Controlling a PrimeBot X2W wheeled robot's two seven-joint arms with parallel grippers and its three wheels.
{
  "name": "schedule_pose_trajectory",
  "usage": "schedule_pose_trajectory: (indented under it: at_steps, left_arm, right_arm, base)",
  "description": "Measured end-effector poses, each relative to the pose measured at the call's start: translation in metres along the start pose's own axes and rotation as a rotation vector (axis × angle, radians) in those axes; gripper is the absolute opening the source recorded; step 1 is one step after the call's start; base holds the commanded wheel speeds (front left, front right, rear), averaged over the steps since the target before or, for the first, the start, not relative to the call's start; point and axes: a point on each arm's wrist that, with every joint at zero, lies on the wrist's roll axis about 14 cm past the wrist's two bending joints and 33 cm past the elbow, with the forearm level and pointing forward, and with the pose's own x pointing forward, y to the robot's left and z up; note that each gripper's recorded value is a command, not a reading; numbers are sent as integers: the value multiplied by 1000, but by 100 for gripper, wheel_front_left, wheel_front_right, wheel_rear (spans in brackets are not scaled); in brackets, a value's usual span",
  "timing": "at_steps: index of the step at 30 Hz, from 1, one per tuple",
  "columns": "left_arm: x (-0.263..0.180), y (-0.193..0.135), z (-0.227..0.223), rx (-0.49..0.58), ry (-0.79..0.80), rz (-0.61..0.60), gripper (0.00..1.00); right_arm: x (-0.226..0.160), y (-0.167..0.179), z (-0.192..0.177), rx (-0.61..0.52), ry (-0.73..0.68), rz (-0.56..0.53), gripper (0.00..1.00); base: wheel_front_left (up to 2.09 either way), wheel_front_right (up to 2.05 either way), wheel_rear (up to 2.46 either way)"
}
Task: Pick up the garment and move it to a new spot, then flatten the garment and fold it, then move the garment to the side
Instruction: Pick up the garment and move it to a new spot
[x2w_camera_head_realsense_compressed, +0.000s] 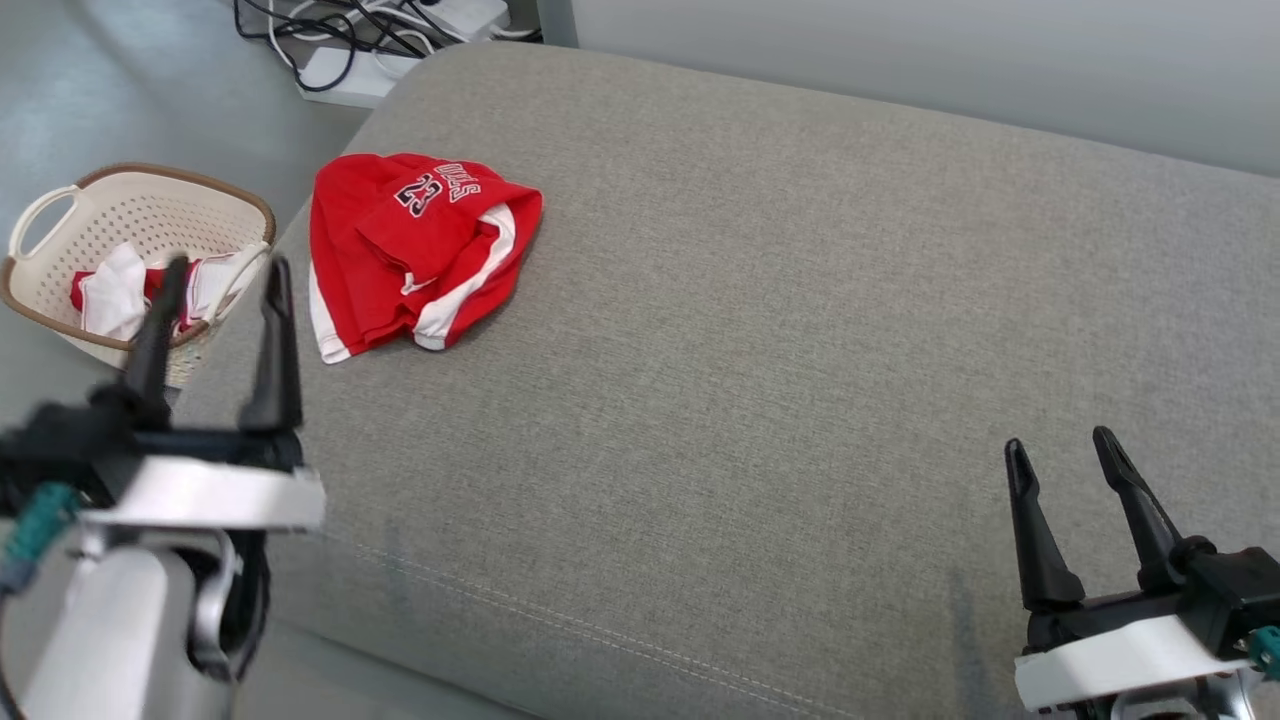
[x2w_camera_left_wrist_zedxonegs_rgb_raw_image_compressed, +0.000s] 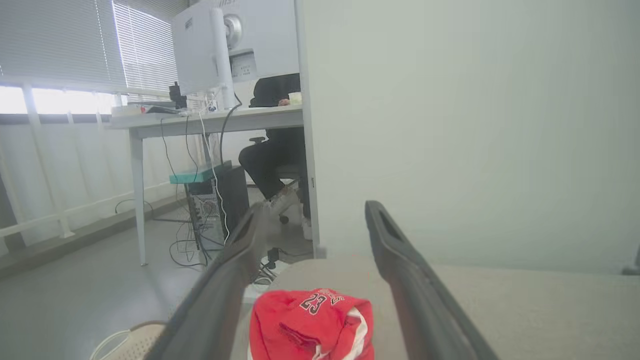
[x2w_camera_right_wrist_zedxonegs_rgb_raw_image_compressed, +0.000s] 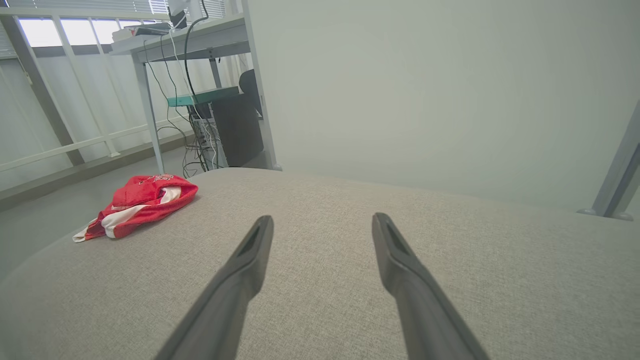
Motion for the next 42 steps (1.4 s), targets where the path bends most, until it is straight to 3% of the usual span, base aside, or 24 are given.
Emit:
schedule_pose_trajectory:
  at_steps: [2,5,12,22,30,31,33,42]
  left_arm:
    - [32,-2,23,-1,-52,-32,100]
    - [74,-2,26,-44,-8,-64,100]
    - [137,6,-60,-136,357,-41,100]
    - [129,-15,-198,-227,812,7,100]
    - [119,-17,-236,-237,926,45,100]
    - [120,-17,-236,-237,923,45,90]
    - [122,-18,-235,-237,915,47,0]
    - [146,-7,-203,-176,745,46,0]
  right_arm:
    - [3,-3,2,-6,-9,-5,100]
    - [8,-5,6,-24,-28,-1,100]
    - [15,-37,3,-71,-27,-48,100]
    - [9,-84,-34,-72,59,-152,100]
    - [11,-95,-47,-67,86,-170,100]
    - [12,-94,-48,-67,87,-168,100]
    - [12,-94,-48,-68,90,-165,100]
    - [13,-94,-40,-74,70,-166,100]
  base:
    - [0,0,0]
    - [0,0,0]
    - [0,0,0]
    - [0,0,0]
    - [0,0,0]
    - [0,0,0]
    - [0,0,0]
    - [0,0,0]
